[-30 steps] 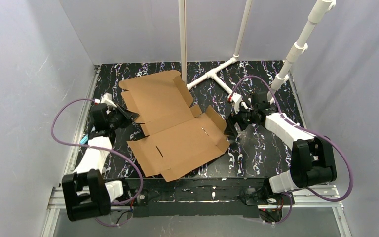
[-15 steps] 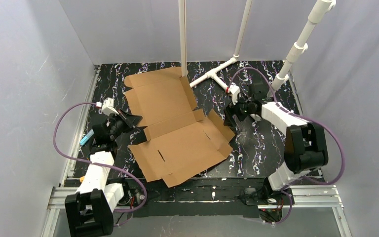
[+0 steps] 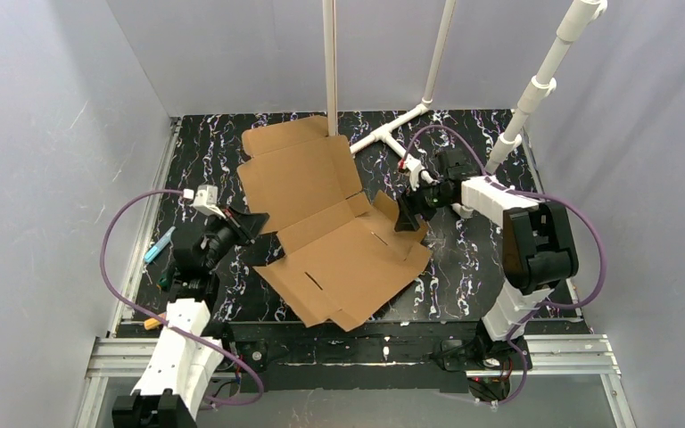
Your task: Fold the paper box
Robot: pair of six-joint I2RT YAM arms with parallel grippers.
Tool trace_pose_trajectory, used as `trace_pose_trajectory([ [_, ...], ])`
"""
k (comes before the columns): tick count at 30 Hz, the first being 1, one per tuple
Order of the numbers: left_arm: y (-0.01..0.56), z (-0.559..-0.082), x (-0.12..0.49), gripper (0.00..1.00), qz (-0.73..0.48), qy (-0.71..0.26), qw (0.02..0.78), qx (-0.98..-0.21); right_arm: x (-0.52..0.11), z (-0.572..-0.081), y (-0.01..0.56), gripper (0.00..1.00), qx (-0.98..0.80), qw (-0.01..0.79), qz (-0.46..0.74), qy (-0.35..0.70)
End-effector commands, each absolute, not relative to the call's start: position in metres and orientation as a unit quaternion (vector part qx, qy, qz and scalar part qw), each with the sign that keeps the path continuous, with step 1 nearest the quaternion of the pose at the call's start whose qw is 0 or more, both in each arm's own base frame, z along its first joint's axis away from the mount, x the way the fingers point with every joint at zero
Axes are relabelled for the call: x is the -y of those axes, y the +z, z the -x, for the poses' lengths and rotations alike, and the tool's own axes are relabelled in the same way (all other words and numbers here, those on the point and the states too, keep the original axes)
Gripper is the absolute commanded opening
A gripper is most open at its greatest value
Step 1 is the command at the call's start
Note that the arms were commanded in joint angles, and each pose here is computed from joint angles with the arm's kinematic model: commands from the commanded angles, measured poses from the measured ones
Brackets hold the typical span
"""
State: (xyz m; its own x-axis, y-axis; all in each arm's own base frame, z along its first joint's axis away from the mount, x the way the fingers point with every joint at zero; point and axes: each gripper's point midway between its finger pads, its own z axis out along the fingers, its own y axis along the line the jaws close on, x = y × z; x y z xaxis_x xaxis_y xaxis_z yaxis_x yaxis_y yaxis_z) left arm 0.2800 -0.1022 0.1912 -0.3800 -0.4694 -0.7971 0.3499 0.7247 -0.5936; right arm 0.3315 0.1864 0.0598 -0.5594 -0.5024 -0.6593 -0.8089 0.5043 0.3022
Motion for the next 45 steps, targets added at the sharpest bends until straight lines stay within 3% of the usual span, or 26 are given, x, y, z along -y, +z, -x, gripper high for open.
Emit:
trace_pose_trajectory([
  [1, 0.205, -0.266, 0.125, 0.0, 0.004, -0.385, 0.576, -0.721, -0.203, -0.331, 0.118, 0.9, -0.775, 0.315, 0.432, 0.339],
  [5, 0.202, -0.26, 0.129, 0.0, 0.024, -0.398, 0.569, -0.719, -0.206, -0.341, 0.146, 0.98, -0.759, 0.342, 0.441, 0.334],
  [12, 0.212, -0.239, 0.139, 0.0, 0.005, -0.416, 0.535, -0.735, -0.259, -0.409, 0.188, 0.98, -0.726, 0.416, 0.43, 0.339],
  [17, 0.194, -0.211, 0.124, 0.0, 0.061, -0.387, 0.499, -0.773, -0.329, -0.433, 0.168, 0.98, -0.728, 0.417, 0.412, 0.354],
  [24, 0.192, -0.199, 0.124, 0.0, 0.058, -0.387, 0.494, -0.777, -0.348, -0.432, 0.148, 0.98, -0.745, 0.408, 0.411, 0.331],
  [33, 0.194, -0.201, 0.121, 0.0, 0.05, -0.376, 0.507, -0.774, -0.35, -0.384, 0.189, 0.7, -0.685, 0.393, 0.438, 0.429],
  [41, 0.206, -0.214, 0.125, 0.0, 0.034, -0.383, 0.527, -0.758, -0.321, -0.379, 0.19, 0.17, -0.694, 0.404, 0.424, 0.418],
  [43, 0.214, -0.216, 0.125, 0.15, 0.022, -0.381, 0.536, -0.753, -0.317, -0.387, 0.202, 0.08, -0.685, 0.426, 0.423, 0.413],
  [45, 0.223, -0.218, 0.124, 0.41, 0.012, -0.373, 0.544, -0.752, -0.308, -0.395, 0.217, 0.03, -0.675, 0.44, 0.418, 0.419],
])
